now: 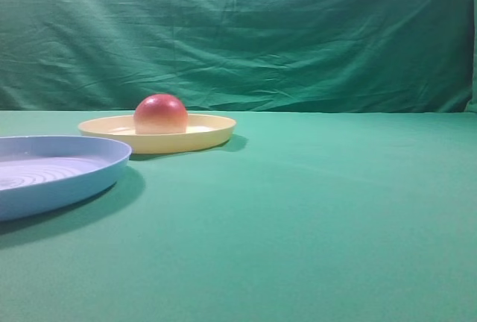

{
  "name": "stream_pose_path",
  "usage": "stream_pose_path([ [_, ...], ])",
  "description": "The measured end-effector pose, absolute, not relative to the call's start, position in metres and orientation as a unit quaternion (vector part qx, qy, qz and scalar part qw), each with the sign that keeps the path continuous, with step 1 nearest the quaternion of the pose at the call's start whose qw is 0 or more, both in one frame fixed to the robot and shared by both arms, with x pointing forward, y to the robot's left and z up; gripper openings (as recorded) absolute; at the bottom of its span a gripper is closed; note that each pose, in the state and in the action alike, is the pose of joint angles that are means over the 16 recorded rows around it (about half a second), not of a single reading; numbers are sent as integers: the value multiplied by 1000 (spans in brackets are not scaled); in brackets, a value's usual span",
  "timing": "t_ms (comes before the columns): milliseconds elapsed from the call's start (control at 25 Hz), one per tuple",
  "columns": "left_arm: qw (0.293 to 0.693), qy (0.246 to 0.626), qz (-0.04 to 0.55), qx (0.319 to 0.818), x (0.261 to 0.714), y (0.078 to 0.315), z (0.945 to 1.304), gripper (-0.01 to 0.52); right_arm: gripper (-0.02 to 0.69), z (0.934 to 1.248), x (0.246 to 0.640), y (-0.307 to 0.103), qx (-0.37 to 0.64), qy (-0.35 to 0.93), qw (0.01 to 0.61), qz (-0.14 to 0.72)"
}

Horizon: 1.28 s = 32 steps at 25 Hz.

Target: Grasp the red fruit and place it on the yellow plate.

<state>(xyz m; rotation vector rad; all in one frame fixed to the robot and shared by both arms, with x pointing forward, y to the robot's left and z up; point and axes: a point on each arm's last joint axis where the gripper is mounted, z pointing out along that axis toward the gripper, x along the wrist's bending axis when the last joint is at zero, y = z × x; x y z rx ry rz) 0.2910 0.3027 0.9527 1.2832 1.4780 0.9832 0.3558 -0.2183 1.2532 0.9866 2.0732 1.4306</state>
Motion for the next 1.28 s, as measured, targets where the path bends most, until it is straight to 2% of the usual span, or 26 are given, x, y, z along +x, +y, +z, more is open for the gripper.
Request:
stream_pose_path([
  [360,458,600,399,521,291,303,953,0,0,1189,301,-263,416,661,325,533],
  [720,458,600,399,521,291,303,953,0,0,1110,289,-279,442,606,414,516],
  [1000,458,600,399,521,291,303,953,0,0,1045,289,-284,444,598,451,491],
  [1280,458,600,399,521,291,303,953,0,0,989,291,-287,451,601,457,475],
])
